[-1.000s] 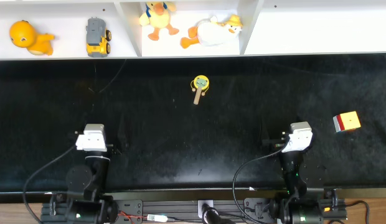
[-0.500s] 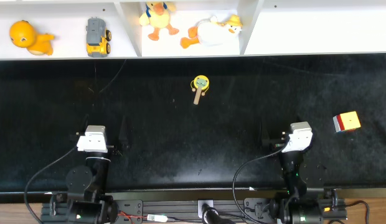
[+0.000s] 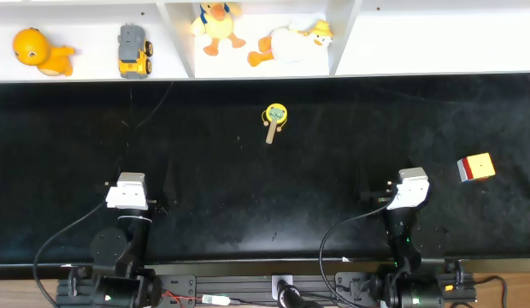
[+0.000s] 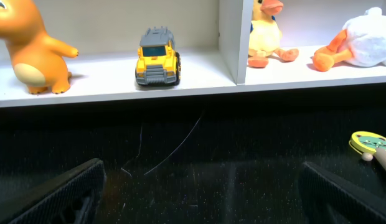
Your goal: Store Toys
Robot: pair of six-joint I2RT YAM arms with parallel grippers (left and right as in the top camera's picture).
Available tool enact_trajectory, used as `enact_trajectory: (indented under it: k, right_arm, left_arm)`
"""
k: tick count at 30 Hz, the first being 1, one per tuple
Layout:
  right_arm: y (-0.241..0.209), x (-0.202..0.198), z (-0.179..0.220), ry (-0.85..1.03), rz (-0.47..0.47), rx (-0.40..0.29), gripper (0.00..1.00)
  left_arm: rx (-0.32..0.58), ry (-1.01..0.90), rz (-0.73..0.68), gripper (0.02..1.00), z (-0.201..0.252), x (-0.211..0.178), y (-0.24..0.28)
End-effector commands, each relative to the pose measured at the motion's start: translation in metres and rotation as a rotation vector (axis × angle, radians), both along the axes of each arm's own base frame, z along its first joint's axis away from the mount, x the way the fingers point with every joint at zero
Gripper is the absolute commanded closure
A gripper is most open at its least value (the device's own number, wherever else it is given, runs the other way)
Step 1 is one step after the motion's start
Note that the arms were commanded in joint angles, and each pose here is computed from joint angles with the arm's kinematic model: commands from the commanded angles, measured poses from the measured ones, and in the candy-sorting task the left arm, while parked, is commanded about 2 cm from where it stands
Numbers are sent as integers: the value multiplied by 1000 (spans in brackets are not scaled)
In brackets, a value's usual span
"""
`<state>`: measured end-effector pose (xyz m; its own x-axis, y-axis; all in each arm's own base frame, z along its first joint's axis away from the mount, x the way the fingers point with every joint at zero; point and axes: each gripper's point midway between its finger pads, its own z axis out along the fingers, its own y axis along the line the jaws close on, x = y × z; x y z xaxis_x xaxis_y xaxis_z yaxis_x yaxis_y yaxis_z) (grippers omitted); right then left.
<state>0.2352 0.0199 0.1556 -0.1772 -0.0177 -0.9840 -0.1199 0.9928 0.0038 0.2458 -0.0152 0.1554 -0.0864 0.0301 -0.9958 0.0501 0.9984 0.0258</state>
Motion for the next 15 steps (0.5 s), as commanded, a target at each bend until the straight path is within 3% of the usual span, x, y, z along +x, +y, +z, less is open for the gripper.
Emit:
enact_trajectory:
  k: [1,4,9,12,15]
  right_arm:
    - [-10,1,1,-11,-55,-13,5]
    - [-10,1,0,-5,-60,-5,5]
    - [-6,0,-1,117,-138,260,5]
    - [-2,-5,2,241,-198,342,7]
    - [4,-6,5,362,-246,378,5]
  left_arm:
    - [9,-10,-15,20,1,-1,-3]
    - [9,-10,-15,20,1,-1,-3]
    - [9,-10,-15,20,1,-1,-3]
    - [9,-10,-15,20,1,-1,-3]
    - [9,-10,-15,20,1,-1,-3]
